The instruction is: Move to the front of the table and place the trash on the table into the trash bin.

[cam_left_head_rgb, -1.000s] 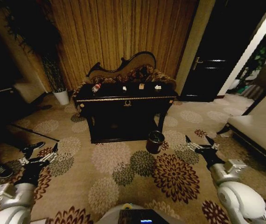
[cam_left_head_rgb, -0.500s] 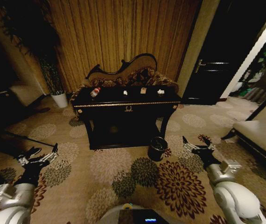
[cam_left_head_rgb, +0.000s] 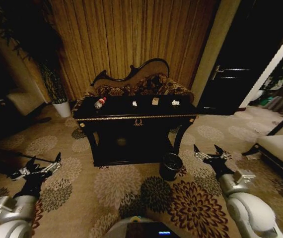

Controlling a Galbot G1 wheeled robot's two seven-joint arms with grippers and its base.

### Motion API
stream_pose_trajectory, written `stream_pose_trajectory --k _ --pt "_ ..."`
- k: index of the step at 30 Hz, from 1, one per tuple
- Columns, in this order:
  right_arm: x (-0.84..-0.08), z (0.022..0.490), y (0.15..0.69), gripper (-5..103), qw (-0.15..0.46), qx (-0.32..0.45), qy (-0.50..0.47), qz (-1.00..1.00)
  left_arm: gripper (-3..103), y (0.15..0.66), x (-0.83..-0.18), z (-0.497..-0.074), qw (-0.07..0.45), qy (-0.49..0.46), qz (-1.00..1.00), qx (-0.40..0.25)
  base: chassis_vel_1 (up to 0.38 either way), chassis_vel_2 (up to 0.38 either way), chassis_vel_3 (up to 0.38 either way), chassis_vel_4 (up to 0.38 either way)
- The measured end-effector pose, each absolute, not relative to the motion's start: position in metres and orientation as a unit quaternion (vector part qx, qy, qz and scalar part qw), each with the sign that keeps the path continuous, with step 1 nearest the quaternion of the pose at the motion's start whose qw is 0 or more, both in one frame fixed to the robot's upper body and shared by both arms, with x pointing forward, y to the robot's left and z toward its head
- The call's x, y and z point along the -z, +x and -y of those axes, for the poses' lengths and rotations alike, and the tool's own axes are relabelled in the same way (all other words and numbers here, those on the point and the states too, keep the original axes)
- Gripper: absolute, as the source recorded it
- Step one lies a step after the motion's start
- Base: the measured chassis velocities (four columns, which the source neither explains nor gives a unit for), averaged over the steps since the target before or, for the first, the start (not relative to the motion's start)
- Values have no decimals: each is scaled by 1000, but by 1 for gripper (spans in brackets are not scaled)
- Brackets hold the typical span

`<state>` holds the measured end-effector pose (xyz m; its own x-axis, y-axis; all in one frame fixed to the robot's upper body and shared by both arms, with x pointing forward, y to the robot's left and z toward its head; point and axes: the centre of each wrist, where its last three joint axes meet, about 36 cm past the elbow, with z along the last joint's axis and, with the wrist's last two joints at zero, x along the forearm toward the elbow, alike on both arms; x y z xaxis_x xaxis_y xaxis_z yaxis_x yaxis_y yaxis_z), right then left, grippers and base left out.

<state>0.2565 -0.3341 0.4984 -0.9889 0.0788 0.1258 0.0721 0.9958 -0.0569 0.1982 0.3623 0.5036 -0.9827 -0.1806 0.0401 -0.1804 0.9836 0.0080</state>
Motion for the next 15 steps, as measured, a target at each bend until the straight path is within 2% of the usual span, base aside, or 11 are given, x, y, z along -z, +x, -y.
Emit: stream_pose_trajectory --k 15 --pt "-498 332 258 100 63 -25 -33 997 100 198 -505 -361 18 89 996 3 -164 185 170 -190"
